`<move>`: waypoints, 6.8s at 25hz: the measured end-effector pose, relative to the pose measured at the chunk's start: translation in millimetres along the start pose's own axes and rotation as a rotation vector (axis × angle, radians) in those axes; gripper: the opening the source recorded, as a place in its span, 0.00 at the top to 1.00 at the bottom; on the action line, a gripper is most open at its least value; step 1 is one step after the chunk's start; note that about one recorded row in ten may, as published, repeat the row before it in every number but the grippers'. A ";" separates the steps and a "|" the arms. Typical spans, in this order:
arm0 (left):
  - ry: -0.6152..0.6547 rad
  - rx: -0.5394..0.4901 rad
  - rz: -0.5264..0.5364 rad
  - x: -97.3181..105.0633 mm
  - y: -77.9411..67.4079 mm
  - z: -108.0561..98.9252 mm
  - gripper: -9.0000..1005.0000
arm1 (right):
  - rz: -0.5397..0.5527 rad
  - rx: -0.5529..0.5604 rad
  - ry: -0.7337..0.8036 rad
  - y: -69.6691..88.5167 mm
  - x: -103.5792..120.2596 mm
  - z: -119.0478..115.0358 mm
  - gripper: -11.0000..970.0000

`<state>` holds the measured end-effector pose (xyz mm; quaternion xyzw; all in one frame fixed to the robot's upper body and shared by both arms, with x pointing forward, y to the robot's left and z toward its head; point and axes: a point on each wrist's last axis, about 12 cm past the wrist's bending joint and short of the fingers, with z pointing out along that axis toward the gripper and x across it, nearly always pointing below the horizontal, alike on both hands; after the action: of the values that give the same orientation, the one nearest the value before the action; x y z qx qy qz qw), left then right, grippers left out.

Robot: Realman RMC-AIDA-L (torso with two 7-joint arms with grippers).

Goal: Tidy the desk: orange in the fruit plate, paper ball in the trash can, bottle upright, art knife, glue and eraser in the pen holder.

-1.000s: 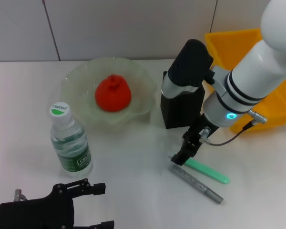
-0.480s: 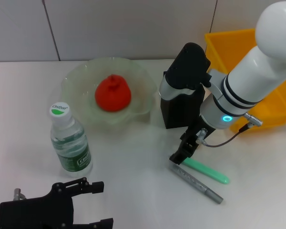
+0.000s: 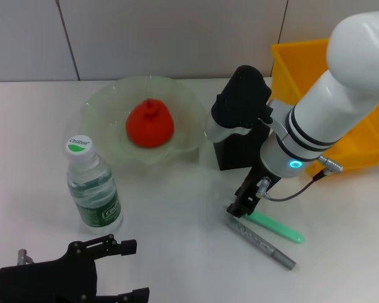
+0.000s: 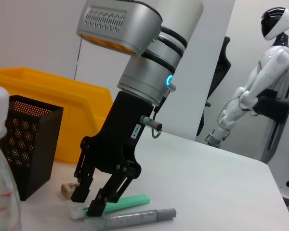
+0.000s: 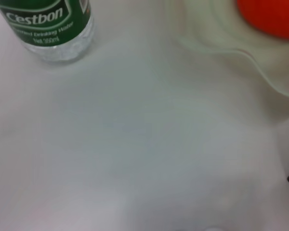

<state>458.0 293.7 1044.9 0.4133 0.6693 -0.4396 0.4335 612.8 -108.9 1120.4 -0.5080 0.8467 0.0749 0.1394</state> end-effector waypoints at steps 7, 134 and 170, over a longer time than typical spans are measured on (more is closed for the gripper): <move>0.000 -0.005 0.005 2.4 -0.8 0.3 0.14 | -0.005 0.008 0.018 4.0 -0.2 3.7 0.62; -0.029 -0.013 0.050 -3.4 6.2 7.8 0.14 | 0.155 -0.062 0.061 20.6 1.1 -18.5 0.28; -0.029 -0.016 0.042 -2.1 5.9 9.2 0.14 | 0.193 0.175 0.030 -22.5 14.1 -17.8 0.49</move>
<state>466.1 286.2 1043.4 0.4174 0.6575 -0.4310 0.4558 623.5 -136.1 1133.3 -0.4110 0.8969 0.0062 0.1628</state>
